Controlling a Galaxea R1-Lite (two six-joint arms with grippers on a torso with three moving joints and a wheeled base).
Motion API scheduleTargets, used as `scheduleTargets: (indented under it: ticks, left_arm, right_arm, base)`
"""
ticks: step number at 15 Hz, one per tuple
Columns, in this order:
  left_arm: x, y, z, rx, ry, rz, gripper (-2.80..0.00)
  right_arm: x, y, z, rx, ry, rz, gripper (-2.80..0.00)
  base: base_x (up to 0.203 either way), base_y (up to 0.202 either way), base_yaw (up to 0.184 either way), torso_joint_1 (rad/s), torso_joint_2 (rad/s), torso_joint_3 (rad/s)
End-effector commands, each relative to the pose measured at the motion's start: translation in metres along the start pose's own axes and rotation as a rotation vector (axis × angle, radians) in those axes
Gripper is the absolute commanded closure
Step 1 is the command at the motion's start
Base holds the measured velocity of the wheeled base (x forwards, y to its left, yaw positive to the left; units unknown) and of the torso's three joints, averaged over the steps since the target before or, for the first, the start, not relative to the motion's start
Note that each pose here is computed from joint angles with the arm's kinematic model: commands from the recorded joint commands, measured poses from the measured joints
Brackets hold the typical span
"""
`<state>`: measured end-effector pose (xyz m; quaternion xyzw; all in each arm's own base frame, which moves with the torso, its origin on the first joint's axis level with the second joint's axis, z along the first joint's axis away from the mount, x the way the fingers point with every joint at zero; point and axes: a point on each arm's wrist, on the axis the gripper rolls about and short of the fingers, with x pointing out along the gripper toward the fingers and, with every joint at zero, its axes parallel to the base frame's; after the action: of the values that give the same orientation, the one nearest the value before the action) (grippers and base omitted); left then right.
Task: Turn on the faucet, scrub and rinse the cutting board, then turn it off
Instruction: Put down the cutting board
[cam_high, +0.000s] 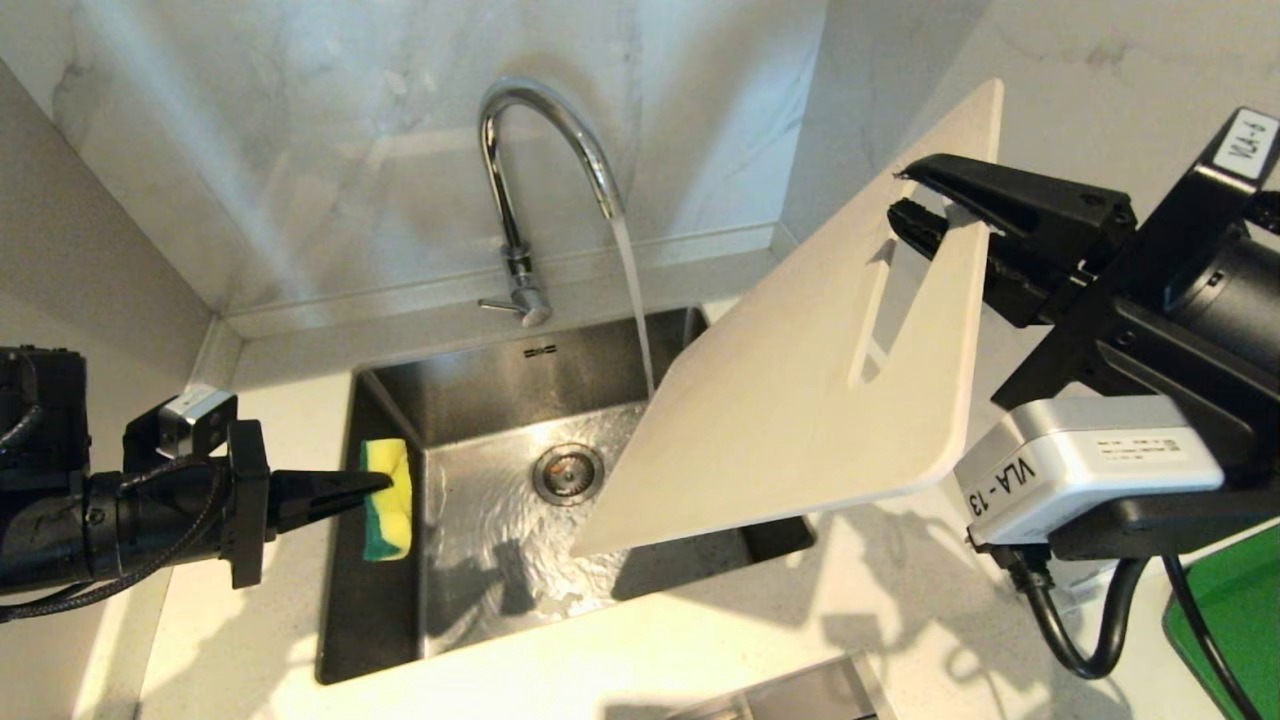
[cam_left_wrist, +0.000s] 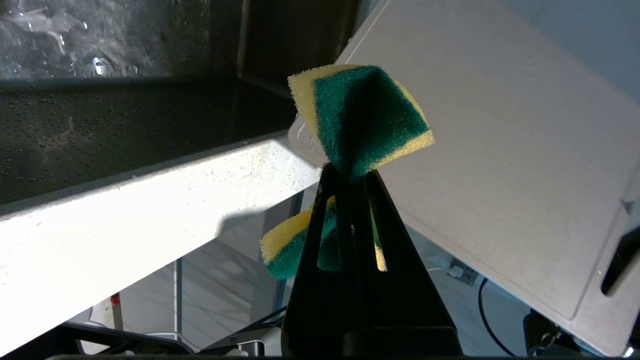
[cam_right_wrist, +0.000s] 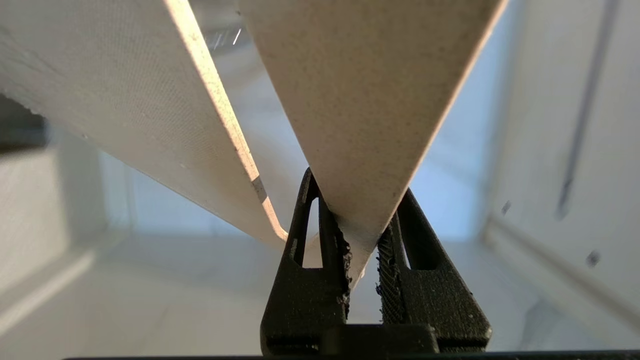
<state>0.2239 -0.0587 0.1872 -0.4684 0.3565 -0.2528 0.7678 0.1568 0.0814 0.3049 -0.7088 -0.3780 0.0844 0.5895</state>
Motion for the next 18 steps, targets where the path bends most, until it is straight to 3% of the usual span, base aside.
scheduleTargets:
  ticks: [1,6,18]
  left_arm:
    - [0.001,0.0,0.0,-0.006,0.003,-0.001,0.0]
    - [0.003,0.003,0.0,-0.011,0.013,0.006,0.0]
    - [0.005,0.006,0.001,-0.018,0.018,0.013,0.0]
  right_arm:
    - [-0.009,0.005,-0.004,-0.017,0.065,0.029,0.0]
    - [-0.011,0.01,-0.01,-0.024,0.127,0.058,0.0]
    - [-0.015,0.012,-0.015,-0.058,0.394,0.075,0.0]
  base:
    - [0.0,0.0,0.0,0.0,0.0,0.0]
    - [0.0,0.0,0.0,0.0,0.0,0.0]
    - [0.0,0.0,0.0,0.0,0.0,0.0]
